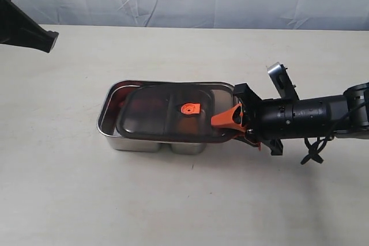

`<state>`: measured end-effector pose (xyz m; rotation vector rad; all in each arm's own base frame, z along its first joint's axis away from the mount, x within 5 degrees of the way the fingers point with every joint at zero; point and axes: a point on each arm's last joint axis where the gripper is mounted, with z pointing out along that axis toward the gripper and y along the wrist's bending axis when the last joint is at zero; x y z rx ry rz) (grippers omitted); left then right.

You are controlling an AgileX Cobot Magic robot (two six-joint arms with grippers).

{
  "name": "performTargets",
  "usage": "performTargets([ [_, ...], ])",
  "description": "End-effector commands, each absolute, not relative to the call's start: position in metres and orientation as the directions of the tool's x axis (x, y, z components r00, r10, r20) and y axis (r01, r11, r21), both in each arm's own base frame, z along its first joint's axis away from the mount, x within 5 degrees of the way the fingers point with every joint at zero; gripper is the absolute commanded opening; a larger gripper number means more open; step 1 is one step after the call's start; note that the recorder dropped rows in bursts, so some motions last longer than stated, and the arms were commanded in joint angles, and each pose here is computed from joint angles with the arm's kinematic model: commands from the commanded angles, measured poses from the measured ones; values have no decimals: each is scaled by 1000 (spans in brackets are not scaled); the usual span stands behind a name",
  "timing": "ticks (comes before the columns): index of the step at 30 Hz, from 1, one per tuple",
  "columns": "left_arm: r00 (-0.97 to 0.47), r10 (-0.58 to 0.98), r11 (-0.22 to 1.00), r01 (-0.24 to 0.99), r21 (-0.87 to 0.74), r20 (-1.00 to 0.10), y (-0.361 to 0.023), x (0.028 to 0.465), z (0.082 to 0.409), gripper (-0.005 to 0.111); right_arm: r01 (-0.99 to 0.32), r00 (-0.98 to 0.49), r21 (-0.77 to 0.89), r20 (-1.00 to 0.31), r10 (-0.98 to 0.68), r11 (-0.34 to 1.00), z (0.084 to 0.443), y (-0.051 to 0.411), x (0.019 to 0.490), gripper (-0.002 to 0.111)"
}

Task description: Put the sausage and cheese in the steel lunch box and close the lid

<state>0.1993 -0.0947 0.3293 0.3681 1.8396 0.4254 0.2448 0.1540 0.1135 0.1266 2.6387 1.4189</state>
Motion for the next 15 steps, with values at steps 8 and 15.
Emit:
performTargets([
  [8, -291, 450, 888, 42, 458, -844, -94, 198, 330, 0, -133, -978, 814, -201, 58, 566, 118, 161, 258, -1],
  [15, -291, 450, 888, 42, 458, -844, -94, 198, 330, 0, -139, -974, 800, -218, 66, 584, 118, 161, 263, -1],
])
